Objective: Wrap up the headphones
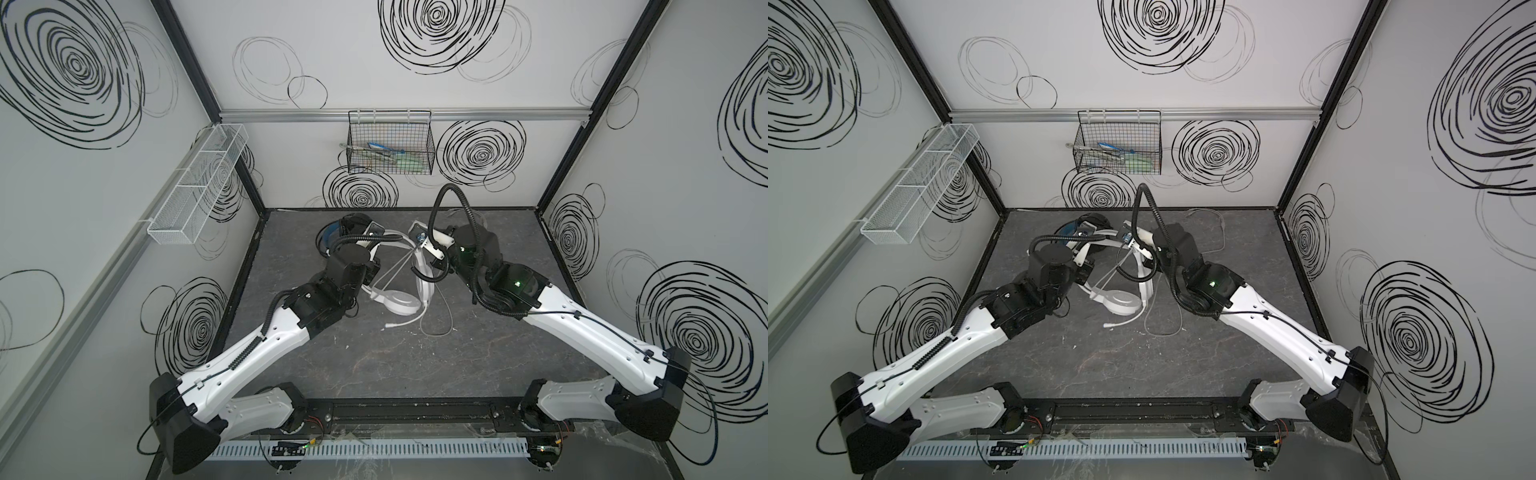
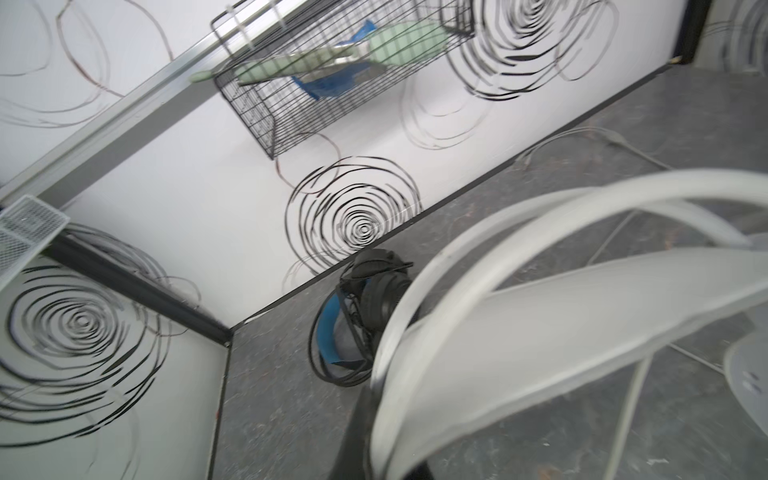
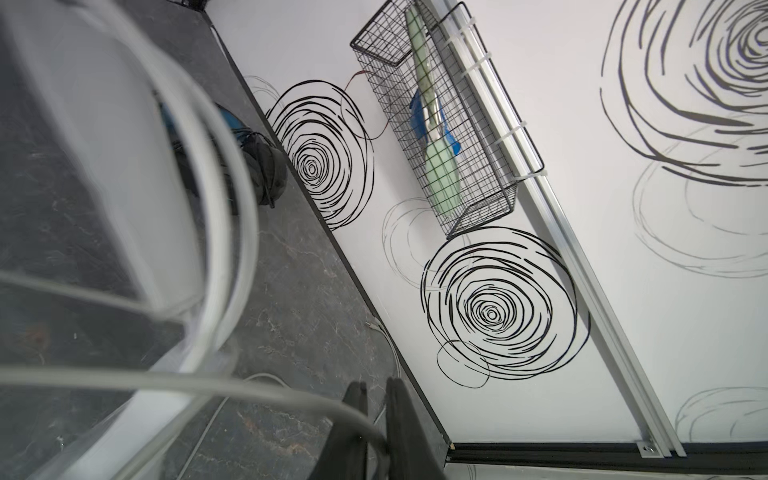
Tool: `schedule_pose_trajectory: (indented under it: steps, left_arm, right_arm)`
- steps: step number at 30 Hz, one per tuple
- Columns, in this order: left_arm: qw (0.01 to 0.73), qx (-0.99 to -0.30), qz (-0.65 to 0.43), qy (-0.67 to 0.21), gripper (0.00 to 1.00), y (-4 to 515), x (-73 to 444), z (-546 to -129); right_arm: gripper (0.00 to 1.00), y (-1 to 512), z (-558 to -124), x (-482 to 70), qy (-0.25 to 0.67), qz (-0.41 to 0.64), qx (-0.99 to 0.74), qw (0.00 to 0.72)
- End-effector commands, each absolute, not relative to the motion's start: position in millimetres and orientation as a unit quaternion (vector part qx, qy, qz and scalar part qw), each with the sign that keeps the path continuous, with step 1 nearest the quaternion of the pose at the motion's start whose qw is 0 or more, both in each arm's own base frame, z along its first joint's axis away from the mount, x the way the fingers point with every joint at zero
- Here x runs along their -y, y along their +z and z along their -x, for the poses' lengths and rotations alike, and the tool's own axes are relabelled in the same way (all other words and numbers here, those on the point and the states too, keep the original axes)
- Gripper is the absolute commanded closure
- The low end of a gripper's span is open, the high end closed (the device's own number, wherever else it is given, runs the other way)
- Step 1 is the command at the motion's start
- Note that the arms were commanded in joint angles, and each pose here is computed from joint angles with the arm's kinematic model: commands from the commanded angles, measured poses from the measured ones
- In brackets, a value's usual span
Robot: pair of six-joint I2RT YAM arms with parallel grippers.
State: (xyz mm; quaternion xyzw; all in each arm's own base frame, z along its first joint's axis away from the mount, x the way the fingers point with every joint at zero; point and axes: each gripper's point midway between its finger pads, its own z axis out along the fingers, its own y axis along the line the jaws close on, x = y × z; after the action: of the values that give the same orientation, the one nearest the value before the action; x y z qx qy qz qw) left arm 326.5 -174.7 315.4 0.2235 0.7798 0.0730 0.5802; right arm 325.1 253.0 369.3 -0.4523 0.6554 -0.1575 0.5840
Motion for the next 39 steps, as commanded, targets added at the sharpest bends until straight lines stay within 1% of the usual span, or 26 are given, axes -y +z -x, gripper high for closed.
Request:
schedule_pose_trajectory:
  steps: [1, 13, 17, 23, 31, 39]
  left_arm:
    - [0.602, -0.769, -0.217, 0.000, 1.00, 331, 187, -317]
    - [0.610, -0.765, -0.185, -0.091, 1.00, 358, 199, -309]
    - [0.611, -0.763, -0.173, -0.120, 1.00, 368, 201, -309]
    - [0.615, -0.754, -0.161, -0.168, 1.00, 383, 204, -305]
    - [0.635, -0.708, -0.170, -0.260, 1.00, 429, 215, -287]
    - [0.641, -0.647, -0.122, -0.394, 1.00, 485, 221, -277]
  right_arm:
    - [0.85, 412, -337, -245, -0.132, 0.395, -0.650, 0.636]
    - [0.84, 422, -361, -195, -0.071, 0.263, -0.696, 0.664]
    - [0.82, 428, -366, -175, -0.051, 0.214, -0.701, 0.678]
    - [0.82, 416, -370, -156, -0.033, 0.176, -0.716, 0.674]
    - [0.83, 384, -381, -157, 0.028, 0.156, -0.739, 0.655]
    - [0.83, 364, -377, -189, 0.139, 0.172, -0.737, 0.639]
